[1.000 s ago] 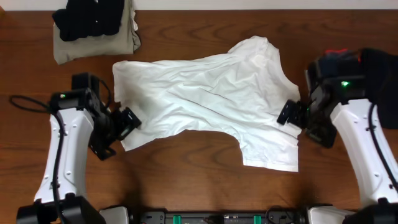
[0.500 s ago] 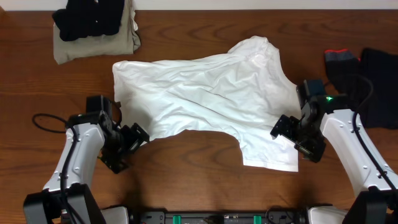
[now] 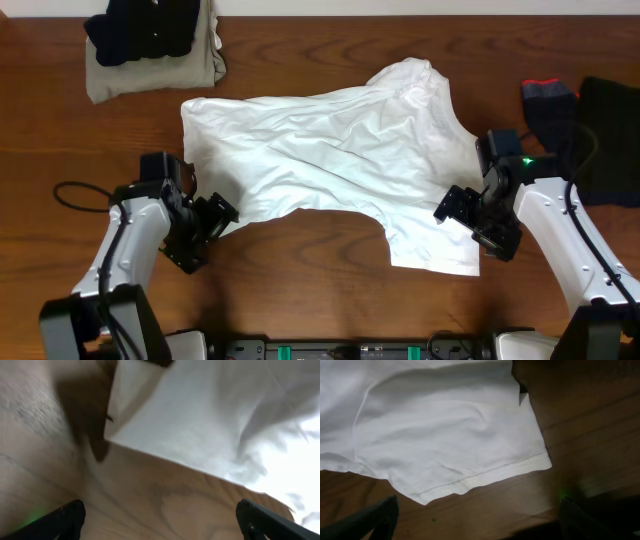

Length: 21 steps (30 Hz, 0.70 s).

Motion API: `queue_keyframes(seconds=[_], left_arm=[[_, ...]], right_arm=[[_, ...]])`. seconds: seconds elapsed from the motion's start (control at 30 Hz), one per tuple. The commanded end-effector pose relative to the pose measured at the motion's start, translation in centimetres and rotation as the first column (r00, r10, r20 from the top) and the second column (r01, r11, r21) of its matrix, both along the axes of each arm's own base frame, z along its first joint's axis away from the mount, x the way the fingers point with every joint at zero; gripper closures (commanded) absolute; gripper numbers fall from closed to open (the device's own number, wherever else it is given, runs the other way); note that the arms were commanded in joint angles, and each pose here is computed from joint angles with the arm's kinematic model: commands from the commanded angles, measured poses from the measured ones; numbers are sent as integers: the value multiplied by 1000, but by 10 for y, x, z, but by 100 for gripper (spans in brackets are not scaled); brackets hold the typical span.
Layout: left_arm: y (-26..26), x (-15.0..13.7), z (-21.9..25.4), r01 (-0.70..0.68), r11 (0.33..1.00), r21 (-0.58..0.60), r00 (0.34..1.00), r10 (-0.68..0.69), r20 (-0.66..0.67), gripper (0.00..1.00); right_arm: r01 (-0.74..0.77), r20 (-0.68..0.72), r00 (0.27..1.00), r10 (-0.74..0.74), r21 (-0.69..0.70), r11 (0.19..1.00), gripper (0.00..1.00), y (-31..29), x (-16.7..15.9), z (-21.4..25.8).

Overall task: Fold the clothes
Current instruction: 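Move both grippers to the T-shirt's lower corners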

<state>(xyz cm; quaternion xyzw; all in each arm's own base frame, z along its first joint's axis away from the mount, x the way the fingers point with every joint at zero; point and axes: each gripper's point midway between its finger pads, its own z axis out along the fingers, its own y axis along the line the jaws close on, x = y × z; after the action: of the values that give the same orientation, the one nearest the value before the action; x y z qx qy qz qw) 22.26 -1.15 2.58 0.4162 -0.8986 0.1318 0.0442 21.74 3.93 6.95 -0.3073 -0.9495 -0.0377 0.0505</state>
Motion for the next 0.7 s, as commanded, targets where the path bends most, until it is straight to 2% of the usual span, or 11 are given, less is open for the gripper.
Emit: queue_keyframes(seconds=[0.0,0.4,0.67], left_arm=[[7,-3,-9,-29,999,35,999,30,-39,2],[29,-4,-23,-69,985,160,993,83,-79,2],[29,2,-31,-70,985,157,994,82,-70,2]], right_arm=[[-10,1,1000,10,4,1000,1,2,-1,-1],[-13,8,1000,13,6,1000,1,2,1,-1],[-21,8,1000,21,12,1000,1,3,0,-1]])
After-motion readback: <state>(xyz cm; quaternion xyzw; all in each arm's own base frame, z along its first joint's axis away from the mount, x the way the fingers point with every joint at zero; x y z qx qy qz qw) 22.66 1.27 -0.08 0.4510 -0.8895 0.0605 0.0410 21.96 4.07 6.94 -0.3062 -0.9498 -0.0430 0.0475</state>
